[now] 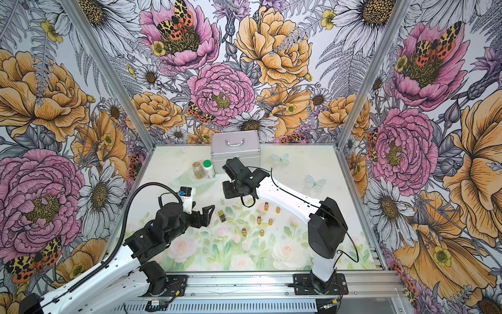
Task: Open the lipstick cap
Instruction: Pick up the lipstick at the center of the board, then open the cover of the lipstick.
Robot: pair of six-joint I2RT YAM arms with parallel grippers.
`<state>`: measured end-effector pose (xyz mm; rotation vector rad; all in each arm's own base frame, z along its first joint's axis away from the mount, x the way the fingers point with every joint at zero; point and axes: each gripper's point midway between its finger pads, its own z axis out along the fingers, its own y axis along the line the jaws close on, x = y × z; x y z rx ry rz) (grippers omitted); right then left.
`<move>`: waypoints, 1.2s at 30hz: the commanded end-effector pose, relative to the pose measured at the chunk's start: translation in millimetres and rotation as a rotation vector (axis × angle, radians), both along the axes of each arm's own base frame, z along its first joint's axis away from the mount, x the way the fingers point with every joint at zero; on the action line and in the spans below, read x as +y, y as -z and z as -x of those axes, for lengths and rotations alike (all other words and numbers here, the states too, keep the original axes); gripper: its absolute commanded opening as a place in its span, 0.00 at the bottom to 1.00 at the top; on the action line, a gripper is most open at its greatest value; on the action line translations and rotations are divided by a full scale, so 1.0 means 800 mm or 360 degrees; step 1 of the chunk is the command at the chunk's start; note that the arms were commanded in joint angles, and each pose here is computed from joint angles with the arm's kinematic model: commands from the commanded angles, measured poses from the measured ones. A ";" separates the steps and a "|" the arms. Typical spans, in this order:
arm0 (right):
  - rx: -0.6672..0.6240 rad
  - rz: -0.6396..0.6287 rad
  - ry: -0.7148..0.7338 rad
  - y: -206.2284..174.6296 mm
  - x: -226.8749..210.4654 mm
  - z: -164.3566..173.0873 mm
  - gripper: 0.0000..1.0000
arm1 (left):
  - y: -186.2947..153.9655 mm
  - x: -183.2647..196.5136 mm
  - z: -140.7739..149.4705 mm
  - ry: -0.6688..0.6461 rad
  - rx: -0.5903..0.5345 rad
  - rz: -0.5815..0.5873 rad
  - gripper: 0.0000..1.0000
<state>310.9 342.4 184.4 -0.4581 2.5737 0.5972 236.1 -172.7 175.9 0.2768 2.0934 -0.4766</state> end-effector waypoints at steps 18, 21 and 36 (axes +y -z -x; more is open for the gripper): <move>0.0254 -0.0376 -0.0239 -0.064 -0.034 0.092 0.20 | -0.036 -0.130 0.016 0.0812 -0.0400 0.0064 0.51; 0.0267 -0.0396 -0.0237 -0.067 -0.034 0.096 0.20 | -0.036 -0.136 0.014 0.0840 -0.0405 0.0062 0.46; 0.0307 -0.0410 -0.0213 -0.061 -0.033 0.097 0.20 | -0.046 -0.151 0.011 0.0884 -0.0425 0.0123 0.23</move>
